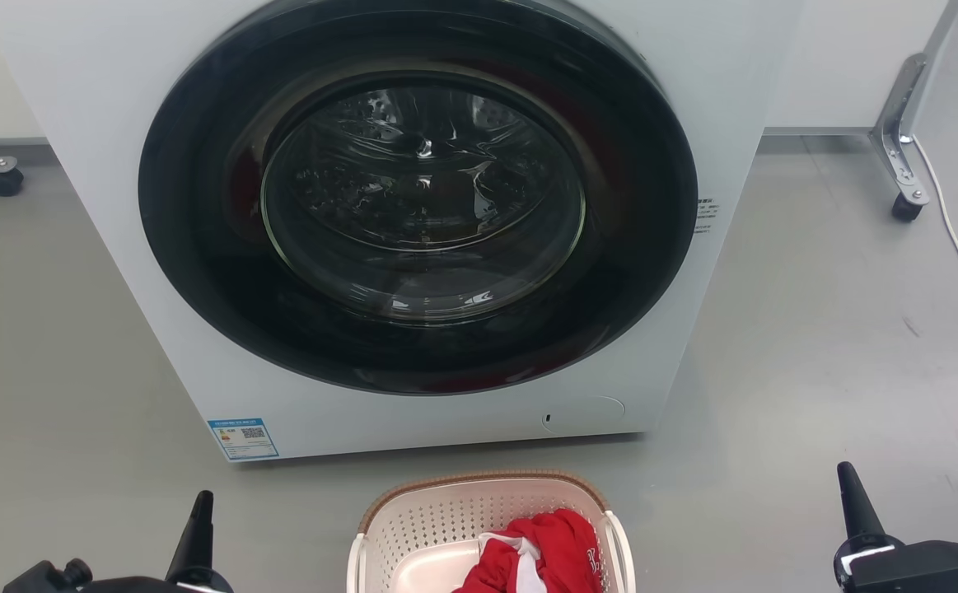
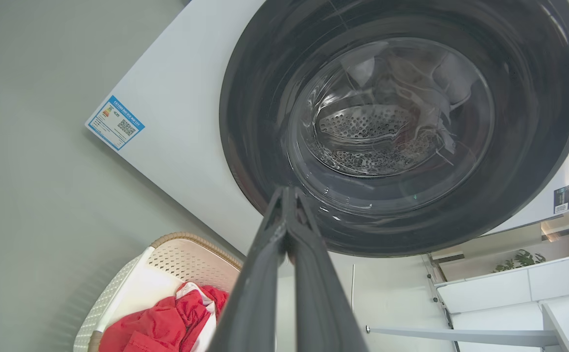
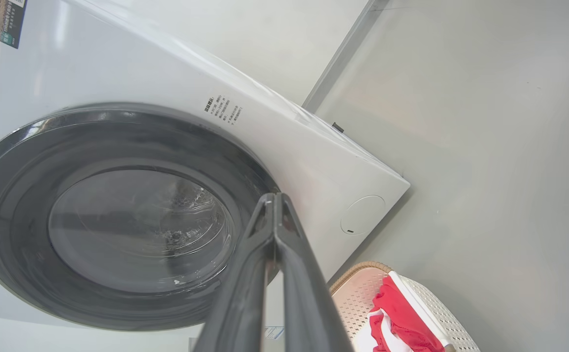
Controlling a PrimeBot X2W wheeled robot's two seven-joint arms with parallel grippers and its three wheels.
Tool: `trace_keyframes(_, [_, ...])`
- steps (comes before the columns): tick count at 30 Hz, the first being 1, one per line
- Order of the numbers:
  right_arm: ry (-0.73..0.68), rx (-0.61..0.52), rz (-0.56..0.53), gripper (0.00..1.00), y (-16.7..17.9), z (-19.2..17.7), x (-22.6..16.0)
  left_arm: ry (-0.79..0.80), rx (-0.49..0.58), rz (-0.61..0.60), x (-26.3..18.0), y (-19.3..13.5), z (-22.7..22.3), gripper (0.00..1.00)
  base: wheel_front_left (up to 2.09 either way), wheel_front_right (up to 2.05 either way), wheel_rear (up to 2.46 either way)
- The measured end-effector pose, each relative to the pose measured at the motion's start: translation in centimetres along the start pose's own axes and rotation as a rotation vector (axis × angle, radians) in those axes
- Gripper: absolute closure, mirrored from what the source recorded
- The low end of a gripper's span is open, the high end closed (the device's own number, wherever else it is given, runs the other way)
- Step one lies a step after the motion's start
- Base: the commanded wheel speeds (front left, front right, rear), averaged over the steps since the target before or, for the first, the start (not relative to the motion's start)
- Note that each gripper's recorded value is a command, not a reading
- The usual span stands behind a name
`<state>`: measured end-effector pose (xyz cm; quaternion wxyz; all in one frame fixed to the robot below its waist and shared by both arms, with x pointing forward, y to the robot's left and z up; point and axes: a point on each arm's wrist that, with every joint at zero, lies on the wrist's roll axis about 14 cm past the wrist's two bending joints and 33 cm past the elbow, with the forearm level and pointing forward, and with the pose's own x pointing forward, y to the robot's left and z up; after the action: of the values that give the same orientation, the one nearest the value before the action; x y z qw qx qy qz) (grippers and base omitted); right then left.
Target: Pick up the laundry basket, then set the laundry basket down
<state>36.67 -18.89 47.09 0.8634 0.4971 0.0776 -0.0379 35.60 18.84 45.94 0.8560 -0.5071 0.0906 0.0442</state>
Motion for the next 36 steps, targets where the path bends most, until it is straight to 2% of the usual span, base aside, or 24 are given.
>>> trace_keyframes(33, [-0.052, 0.519, 0.064, 1.00, 0.0, 1.9, 1.0, -0.021, -0.478, -0.096, 1.7, -1.6, 1.3, 1.00, 0.00, 0.00, 0.00])
trace_keyframes(36, [-0.054, 0.530, 0.073, 1.00, 0.1, 2.1, 1.1, -0.024, -0.500, -0.111, 1.8, -1.9, 1.5, 1.00, 0.00, 0.00, 0.00])
